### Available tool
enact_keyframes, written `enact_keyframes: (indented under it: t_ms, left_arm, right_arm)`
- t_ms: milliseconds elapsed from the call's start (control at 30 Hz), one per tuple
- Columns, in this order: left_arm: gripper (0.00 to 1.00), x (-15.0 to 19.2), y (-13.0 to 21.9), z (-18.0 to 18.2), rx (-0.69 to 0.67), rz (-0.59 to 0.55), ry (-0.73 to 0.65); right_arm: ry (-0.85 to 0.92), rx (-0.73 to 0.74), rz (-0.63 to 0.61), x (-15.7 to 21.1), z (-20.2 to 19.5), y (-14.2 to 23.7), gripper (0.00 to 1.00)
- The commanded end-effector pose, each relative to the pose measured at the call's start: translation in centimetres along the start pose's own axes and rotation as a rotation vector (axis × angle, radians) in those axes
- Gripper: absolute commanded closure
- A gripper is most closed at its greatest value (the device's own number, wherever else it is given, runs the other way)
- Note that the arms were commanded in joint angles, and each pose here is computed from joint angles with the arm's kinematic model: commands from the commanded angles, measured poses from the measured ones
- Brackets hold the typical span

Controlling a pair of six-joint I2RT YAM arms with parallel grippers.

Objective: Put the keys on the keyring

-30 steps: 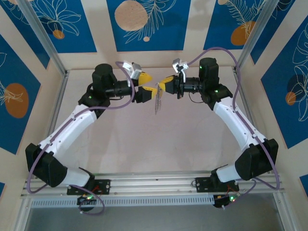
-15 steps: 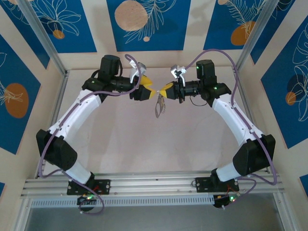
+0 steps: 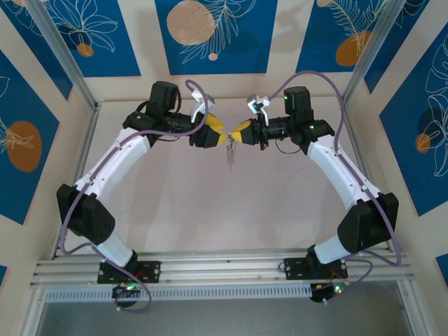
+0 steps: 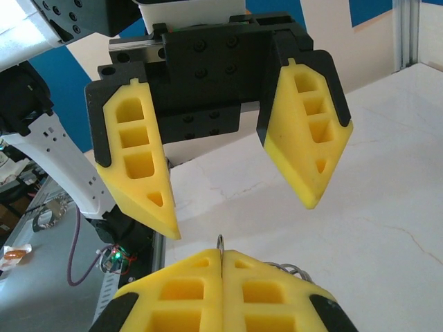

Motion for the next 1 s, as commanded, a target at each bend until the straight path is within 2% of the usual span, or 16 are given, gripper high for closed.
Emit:
enact_keyframes:
  t_ms: [0, 167, 233, 433, 533, 667, 733, 800, 833, 967]
  left_arm:
    - [0.38, -1.0, -0.5, -0.6, 0.049, -0.014, -0.022]
    - [0.39, -1.2, -1.2, -0.7, 0.065, -0.012, -0.027]
    - [0.43, -1.1, -1.4, -0.7, 0.071, -0.009, -0.025]
    - [0.62, -1.0, -1.6, -1.0, 0.089, -0.003, -0.027]
    - [0.74, -1.0, -1.7, -1.0, 0.093, -0.004, -0.029]
    - [0.98, -1.3, -1.7, -1.3, 0.093, -0.021, -0.039]
    - [1.00, -1.6, -1.6, -1.4, 0.090, -0.043, -0.044]
    - [1.00, -1.9, -1.4, -1.5, 0.076, -0.075, -0.052]
    - [1.00, -2.1, -1.2, -1.5, 0.064, -0.100, -0.057]
    - [1.00, -2.7, -0.8, -1.7, 0.032, -0.176, -0.050]
  right_arm:
    - [0.036, -0.050, -0.012, -1.1, 1.0, -0.1, 1.00]
    - [0.037, -0.052, -0.013, -1.1, 1.0, -0.2, 1.00]
    - [0.041, -0.050, -0.015, -1.1, 1.0, -0.2, 1.00]
    - [0.041, -0.047, -0.015, -1.1, 0.8, -0.3, 1.00]
    - [0.039, -0.043, -0.015, -1.1, 0.8, -0.3, 1.00]
    - [0.037, -0.035, -0.018, -1.2, 0.7, -0.2, 1.00]
    - [0.028, -0.014, -0.041, -1.5, 0.5, 0.4, 0.80]
    - [0.024, 0.012, -0.086, -1.7, 0.5, 1.5, 0.66]
    - [0.019, 0.030, -0.113, -1.7, 0.5, 2.2, 0.61]
    - [-0.008, 0.087, -0.212, -1.0, 0.6, 4.3, 0.58]
Point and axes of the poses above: each hand's point on the last joint's axis, 136 mm out from that joint toward the fingers, its own y axis back along the fingers, its own z axis along the line the jaws close on, x = y × z, the point moved 4 cm from there along y, back along the fingers, and after that the axes turned 4 degrees about -y, right-handed, at the moved point
